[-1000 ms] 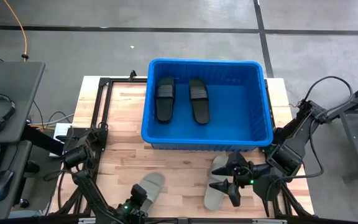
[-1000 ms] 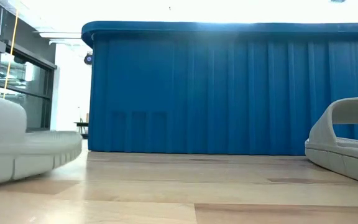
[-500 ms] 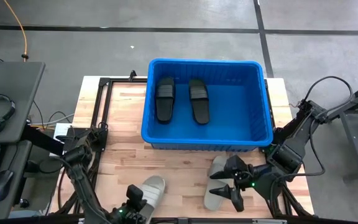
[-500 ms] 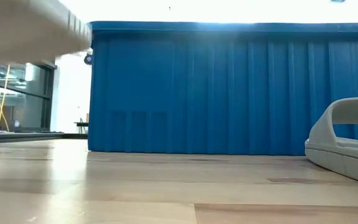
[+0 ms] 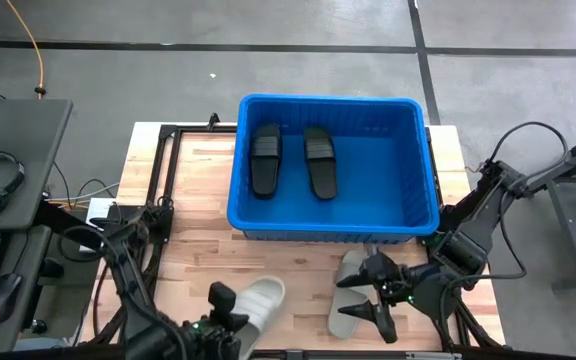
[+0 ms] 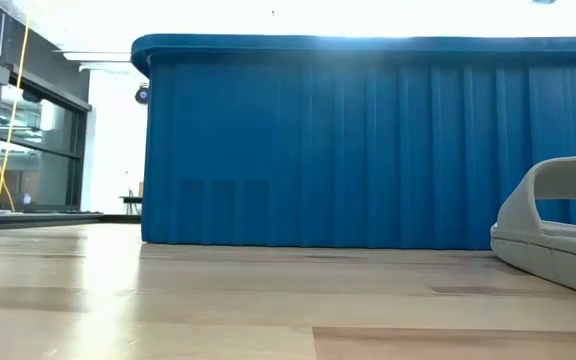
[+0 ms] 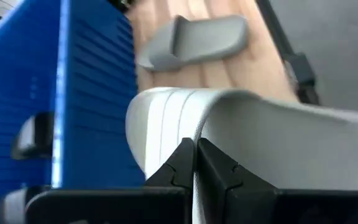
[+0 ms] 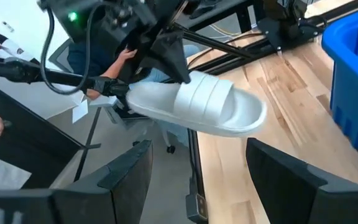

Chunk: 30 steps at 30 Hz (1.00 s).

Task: Pick and place slides into bin
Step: Put the gray slides into the blue bin

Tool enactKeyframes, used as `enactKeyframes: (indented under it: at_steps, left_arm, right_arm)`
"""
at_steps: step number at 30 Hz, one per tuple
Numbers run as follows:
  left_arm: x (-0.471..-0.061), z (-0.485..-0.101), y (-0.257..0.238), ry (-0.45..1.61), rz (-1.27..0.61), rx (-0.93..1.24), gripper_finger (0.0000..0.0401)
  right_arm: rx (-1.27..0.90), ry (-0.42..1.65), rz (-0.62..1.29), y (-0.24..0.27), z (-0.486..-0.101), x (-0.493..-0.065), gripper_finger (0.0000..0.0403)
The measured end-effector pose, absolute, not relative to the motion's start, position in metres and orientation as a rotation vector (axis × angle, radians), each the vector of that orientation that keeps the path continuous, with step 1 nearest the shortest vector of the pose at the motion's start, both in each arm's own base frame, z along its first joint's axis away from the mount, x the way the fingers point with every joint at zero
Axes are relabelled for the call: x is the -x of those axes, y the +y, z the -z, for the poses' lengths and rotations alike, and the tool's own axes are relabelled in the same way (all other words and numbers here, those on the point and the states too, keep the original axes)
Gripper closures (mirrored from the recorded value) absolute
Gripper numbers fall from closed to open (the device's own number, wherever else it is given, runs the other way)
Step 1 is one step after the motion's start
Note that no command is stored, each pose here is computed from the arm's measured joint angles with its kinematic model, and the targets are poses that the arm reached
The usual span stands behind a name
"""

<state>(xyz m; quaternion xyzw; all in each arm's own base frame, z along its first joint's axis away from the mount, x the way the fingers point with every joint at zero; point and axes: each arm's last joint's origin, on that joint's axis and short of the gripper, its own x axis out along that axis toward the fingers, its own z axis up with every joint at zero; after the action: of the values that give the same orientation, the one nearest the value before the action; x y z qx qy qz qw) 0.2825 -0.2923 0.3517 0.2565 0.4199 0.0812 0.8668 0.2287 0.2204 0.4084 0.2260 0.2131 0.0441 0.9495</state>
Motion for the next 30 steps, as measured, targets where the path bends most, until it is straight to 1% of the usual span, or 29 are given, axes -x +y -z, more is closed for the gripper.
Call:
enactKeyframes:
  at_steps: [7,13,15,19,21,26,30]
  left_arm:
    - [-0.296,-0.374,-0.258,0.828,-0.253,-0.563,0.0401]
    - [-0.303,-0.392,-0.229,0.813,-0.296,-0.639,0.0401]
    - [-0.303,-0.400,-0.219,0.790,-0.334,-0.665,0.0401]
    - [-0.305,-0.416,-0.194,0.749,-0.435,-0.714,0.0401]
    - [-0.307,-0.422,-0.180,0.747,-0.479,-0.751,0.0401]
    - [-0.311,-0.437,-0.139,0.801,-0.542,-0.833,0.0401]
    - [-0.320,-0.442,-0.103,0.859,-0.634,-0.863,0.0401]
  right_arm:
    - [-0.423,0.412,-0.088,0.211,-0.415,-0.226,0.0155]
    - [-0.414,0.388,-0.057,0.195,-0.423,-0.226,0.0155]
    - [-0.406,0.370,-0.002,0.189,-0.424,-0.226,0.0155]
    - [-0.390,0.293,0.193,0.174,-0.426,-0.229,0.0155]
    - [-0.388,0.262,0.262,0.166,-0.428,-0.230,0.0155]
    - [-0.400,0.207,0.384,0.139,-0.436,-0.232,0.0155]
    - [-0.426,0.197,0.445,0.111,-0.442,-0.232,0.0155]
